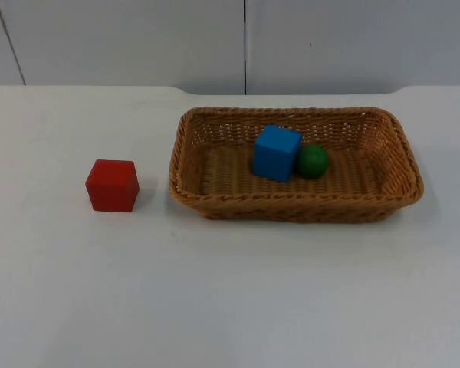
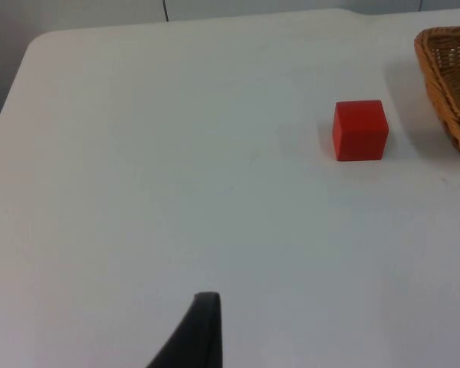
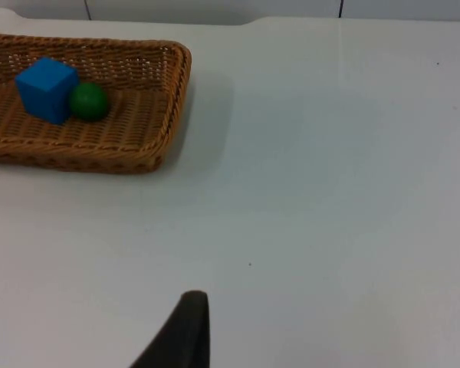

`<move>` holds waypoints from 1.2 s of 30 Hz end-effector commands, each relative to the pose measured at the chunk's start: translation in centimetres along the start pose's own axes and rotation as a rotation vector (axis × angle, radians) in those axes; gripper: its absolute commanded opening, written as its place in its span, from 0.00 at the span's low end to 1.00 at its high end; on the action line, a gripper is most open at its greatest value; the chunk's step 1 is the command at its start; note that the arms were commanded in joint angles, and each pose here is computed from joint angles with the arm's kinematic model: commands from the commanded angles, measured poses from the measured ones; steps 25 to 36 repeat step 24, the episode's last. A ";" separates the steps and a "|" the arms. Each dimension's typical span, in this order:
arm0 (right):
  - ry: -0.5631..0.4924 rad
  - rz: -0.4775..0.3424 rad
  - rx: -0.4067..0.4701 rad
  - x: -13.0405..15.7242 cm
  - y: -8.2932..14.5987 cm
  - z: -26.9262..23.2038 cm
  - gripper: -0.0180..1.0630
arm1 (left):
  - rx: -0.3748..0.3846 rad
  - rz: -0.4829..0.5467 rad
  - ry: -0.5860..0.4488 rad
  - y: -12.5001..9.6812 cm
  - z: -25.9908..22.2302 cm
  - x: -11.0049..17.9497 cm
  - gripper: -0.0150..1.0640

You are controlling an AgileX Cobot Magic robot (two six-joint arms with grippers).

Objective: Place all geometric objects except the red cube into the basket.

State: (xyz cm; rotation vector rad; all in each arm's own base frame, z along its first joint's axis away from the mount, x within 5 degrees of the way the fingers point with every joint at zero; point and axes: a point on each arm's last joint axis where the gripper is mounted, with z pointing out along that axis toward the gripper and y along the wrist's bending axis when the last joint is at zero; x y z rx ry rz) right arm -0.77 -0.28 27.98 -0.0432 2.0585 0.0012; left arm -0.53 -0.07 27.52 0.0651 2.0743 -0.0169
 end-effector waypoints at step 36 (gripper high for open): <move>-0.012 0.004 -0.004 0.0 0.0 0.0 0.99 | 0.003 -0.004 -0.012 0.0 0.0 0.0 0.98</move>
